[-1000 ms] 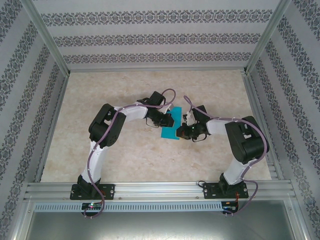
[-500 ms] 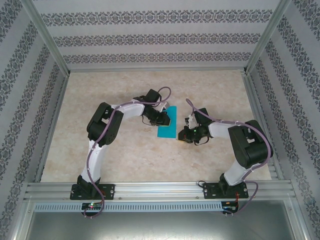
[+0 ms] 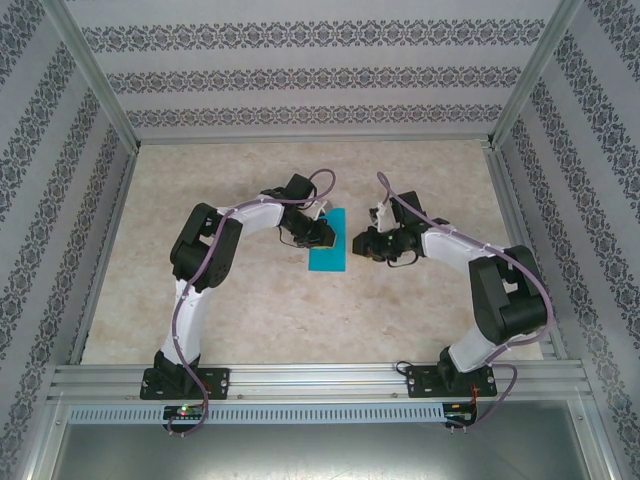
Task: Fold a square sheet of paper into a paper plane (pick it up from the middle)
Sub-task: Fold the triangle a second time at the center of the table, then turn over the paper at the center of the table.
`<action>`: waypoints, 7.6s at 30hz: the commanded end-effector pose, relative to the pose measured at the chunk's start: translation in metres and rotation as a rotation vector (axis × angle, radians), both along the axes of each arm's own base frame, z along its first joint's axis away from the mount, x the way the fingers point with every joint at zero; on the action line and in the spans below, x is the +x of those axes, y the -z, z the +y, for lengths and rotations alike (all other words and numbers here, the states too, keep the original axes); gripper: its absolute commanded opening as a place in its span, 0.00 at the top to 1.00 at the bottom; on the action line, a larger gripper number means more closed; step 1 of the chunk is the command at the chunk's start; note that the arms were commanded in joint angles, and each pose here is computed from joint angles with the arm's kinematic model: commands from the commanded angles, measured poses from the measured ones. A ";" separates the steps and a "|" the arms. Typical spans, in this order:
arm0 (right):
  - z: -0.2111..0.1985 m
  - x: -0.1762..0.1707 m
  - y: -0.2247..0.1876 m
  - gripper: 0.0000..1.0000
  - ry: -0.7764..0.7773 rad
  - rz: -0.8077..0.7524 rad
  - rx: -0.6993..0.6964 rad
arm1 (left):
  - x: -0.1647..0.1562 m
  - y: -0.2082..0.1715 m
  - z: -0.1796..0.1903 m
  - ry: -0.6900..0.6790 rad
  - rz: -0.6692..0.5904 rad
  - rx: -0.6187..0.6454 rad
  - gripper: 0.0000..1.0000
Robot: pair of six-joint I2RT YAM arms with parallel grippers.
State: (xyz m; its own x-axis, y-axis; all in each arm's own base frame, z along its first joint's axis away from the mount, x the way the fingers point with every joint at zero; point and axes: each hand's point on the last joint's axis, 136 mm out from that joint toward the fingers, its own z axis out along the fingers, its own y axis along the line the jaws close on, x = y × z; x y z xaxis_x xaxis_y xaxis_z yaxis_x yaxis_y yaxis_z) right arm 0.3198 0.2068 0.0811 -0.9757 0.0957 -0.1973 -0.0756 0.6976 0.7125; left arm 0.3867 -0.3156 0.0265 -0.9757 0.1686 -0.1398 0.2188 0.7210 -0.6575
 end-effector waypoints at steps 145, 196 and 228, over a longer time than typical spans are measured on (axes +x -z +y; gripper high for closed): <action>0.060 0.009 -0.055 0.35 0.086 0.027 0.504 | 0.006 -0.137 0.033 -0.344 -0.127 -0.543 0.90; 0.059 0.007 -0.052 0.68 0.096 0.067 0.558 | -0.031 -0.104 0.033 -0.252 -0.049 -0.450 0.71; 0.032 -0.013 -0.031 0.96 0.038 0.037 0.168 | -0.050 -0.100 0.037 -0.195 -0.045 -0.344 0.57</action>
State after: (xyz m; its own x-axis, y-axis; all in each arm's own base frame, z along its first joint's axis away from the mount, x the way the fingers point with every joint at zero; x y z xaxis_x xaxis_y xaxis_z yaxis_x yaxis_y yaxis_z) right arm 0.3135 0.2536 0.1154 -0.9757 0.2113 -0.0582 0.0394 0.4303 0.9018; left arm 0.3364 -0.2742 0.1009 -0.9851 -0.1169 -0.1261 0.0531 0.4906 -0.8698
